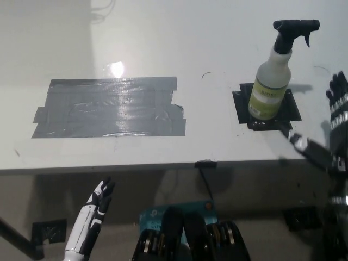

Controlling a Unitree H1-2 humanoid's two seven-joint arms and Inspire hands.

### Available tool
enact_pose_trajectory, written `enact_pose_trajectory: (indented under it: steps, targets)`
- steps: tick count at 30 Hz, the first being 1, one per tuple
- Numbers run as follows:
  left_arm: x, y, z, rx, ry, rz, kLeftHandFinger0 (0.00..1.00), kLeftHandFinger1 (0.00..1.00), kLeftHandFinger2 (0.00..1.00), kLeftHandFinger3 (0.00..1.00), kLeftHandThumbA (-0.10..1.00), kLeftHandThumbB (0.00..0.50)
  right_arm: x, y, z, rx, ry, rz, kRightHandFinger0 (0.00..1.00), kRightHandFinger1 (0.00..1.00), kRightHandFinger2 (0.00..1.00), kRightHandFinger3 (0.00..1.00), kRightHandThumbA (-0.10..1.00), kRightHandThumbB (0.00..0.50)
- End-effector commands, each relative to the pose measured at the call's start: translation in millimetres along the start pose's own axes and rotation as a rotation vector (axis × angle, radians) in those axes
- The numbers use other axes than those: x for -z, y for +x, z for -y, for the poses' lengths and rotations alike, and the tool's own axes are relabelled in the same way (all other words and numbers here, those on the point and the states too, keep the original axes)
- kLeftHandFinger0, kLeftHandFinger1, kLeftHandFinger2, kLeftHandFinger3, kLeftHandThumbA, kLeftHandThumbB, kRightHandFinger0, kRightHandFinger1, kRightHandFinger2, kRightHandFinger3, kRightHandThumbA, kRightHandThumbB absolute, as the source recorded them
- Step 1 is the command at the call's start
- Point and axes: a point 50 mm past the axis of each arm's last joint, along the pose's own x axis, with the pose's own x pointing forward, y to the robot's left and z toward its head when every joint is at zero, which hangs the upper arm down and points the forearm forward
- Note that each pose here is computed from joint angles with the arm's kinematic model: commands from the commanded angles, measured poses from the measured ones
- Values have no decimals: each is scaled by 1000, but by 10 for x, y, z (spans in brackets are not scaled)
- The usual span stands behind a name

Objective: A person hands a spray bottle to the robot which it grabs with its right hand and places on the black spot infront of it on the table

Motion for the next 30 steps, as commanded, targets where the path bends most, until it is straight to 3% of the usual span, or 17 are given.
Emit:
enact_pose_trajectory:
  steps: [1,4,9,13,15,17,23,26,30]
  targets:
    - [-123,48,-103,-9,11,69,1000,1000,1000,1000,1000,21,-385,-568,-219,-141,72,29,1000,1000,1000,1000,1000,474]
    - [-103,30,-139,-23,6,67,1000,1000,1000,1000,1000,18,-411,-847,-298,-173,88,10,1000,1000,1000,1000,1000,499]
    - [-69,0,-206,-45,13,68,1000,1000,1000,1000,1000,6,-312,-1238,-352,-210,109,-86,1000,1000,1000,1000,1000,477]
    - [-80,-2,-238,-54,4,65,1000,1000,1000,1000,1000,16,-225,-1513,-345,-211,91,-178,1000,1000,1000,1000,1000,499]
    - [-81,-3,-246,-59,-3,68,1000,1000,1000,1000,1000,10,-188,-1557,-331,-211,80,-202,1000,1000,1000,1000,1000,500]
    - [-48,-32,-239,-64,-9,63,1000,1000,1000,1000,1000,38,-129,-1599,-272,-215,63,-237,1000,1000,1000,1000,1000,500]
    - [-27,-97,-195,-55,-14,49,1000,1000,1000,1000,1000,32,-21,-1565,-174,-214,56,-267,1000,1000,1000,1000,1000,467]
    - [-19,-126,-172,-54,-8,40,1000,1000,1000,1000,1000,26,24,-1543,-151,-210,34,-264,1000,1000,1000,1000,1000,495]
    - [-6,-159,-145,-51,-5,36,1000,1000,1000,1000,1000,14,94,-1518,-140,-225,11,-252,1000,1000,1000,1000,1000,495]
